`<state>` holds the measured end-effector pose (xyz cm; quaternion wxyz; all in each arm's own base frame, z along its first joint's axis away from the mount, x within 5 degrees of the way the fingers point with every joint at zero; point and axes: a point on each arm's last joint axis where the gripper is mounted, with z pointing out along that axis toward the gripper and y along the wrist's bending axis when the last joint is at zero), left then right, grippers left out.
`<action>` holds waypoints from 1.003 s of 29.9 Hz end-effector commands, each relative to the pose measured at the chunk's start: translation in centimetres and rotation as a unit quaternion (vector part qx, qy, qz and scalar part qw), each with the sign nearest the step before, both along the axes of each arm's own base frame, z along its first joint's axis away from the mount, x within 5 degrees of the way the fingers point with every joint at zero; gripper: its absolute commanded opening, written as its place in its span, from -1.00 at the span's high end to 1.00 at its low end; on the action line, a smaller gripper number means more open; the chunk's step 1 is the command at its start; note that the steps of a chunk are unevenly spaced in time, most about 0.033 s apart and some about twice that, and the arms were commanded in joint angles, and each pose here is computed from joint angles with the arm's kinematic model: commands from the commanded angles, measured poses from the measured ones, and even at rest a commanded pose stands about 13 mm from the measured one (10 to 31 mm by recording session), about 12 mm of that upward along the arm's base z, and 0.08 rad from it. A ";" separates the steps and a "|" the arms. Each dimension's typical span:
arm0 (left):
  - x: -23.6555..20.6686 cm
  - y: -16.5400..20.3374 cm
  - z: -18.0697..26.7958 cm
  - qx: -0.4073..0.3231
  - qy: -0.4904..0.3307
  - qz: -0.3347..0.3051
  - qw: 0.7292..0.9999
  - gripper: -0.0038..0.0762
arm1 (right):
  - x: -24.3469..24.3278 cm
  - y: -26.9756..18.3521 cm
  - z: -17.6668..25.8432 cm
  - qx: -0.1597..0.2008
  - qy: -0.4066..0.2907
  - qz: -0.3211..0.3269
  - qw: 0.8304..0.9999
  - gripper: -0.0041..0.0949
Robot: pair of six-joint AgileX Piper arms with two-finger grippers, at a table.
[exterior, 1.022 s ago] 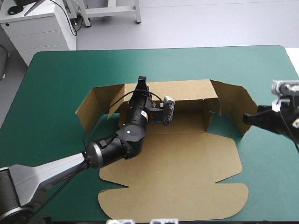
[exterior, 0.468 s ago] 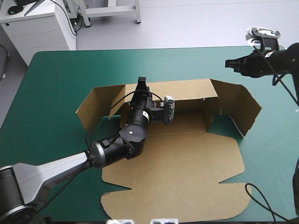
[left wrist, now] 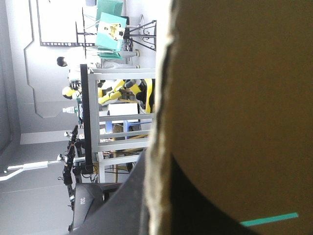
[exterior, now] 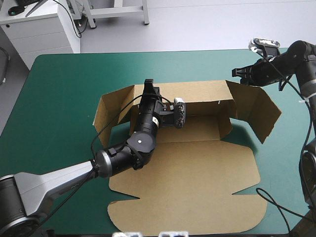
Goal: Fold the box
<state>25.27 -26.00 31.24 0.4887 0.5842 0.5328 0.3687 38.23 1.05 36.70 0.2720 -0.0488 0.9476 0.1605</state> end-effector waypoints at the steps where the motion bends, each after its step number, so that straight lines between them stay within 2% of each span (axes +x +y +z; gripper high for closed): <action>1: -0.4 0.5 2.7 -0.021 -0.045 0.003 0.999 0.92 | -1.8 0.1 3.0 -0.011 -0.031 0.014 0.999 0.95; 10: -0.3 0.4 2.4 -0.019 -0.040 0.004 0.999 0.92 | -3.8 0.4 4.1 -0.014 -0.032 0.034 0.999 0.95; 16: 0.0 0.0 1.6 -0.012 -0.032 0.003 0.999 0.92 | -5.8 0.6 1.8 -0.003 -0.029 0.031 0.999 0.95; 21: 0.0 -0.1 1.6 -0.012 -0.031 0.001 0.999 0.92 | -6.8 1.0 -0.2 0.019 -0.036 0.039 0.998 0.95; 28: 0.3 -0.4 0.1 -0.006 -0.009 0.014 1.000 0.92 | -8.4 2.1 -1.9 0.075 -0.073 0.064 0.993 0.95; 30: 0.5 -0.6 -0.3 0.001 -0.008 0.019 1.000 0.92 | -8.8 2.2 -2.3 0.077 -0.091 0.065 0.991 0.95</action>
